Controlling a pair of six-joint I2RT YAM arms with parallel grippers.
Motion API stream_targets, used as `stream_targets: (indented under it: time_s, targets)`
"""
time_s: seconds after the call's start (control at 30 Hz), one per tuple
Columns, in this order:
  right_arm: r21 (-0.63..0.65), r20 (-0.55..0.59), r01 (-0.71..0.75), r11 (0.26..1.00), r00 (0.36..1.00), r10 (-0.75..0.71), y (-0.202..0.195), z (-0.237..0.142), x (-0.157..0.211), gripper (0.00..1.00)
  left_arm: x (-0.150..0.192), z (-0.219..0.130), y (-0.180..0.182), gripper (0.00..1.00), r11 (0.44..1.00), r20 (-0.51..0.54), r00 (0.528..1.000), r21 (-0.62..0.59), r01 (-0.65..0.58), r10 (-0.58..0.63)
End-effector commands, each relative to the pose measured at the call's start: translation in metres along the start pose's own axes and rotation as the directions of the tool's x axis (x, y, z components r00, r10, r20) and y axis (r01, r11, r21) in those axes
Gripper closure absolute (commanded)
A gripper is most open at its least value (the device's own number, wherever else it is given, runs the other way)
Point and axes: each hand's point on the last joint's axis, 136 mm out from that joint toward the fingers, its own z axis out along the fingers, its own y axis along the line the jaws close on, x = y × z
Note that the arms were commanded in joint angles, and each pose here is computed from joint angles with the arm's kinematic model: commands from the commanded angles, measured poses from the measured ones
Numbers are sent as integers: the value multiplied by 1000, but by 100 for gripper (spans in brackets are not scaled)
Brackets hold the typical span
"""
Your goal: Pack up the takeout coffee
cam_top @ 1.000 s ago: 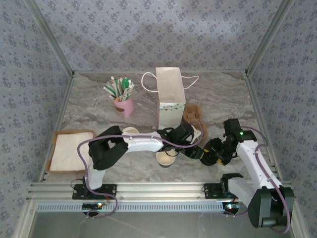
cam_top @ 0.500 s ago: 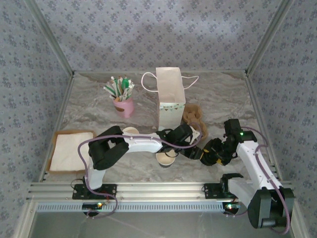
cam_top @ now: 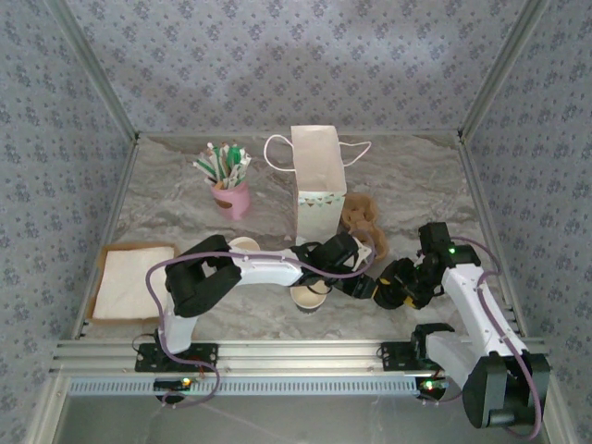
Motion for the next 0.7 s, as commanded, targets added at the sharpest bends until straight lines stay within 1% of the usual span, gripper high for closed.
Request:
stream_targets:
  time_s: [0.0, 0.27, 0.43, 0.57, 0.67]
  targets:
    - [29, -21, -4, 1000, 1000, 5, -10, 3, 6, 31, 3, 6, 6, 61, 1000, -10, 1000, -1, 14, -14]
    - [65, -9, -8, 998, 1000, 8, -18, 7, 3, 31, 3, 9, 7, 61, 1000, -13, 1000, 2, 20, -20]
    - [58, 2, -8, 998, 1000, 8, -16, 3, 2, 31, 3, 9, 6, 61, 1000, -14, 1000, 2, 18, -18]
    - [56, 20, 1, 998, 1000, -2, -14, -4, 0, 31, -2, 3, -1, 60, 1000, 1, 1000, 13, 7, -7]
    - [45, 57, 11, 999, 998, -13, -11, -14, -2, 32, -13, -7, -11, 59, 1000, 28, 1000, 22, -14, 13]
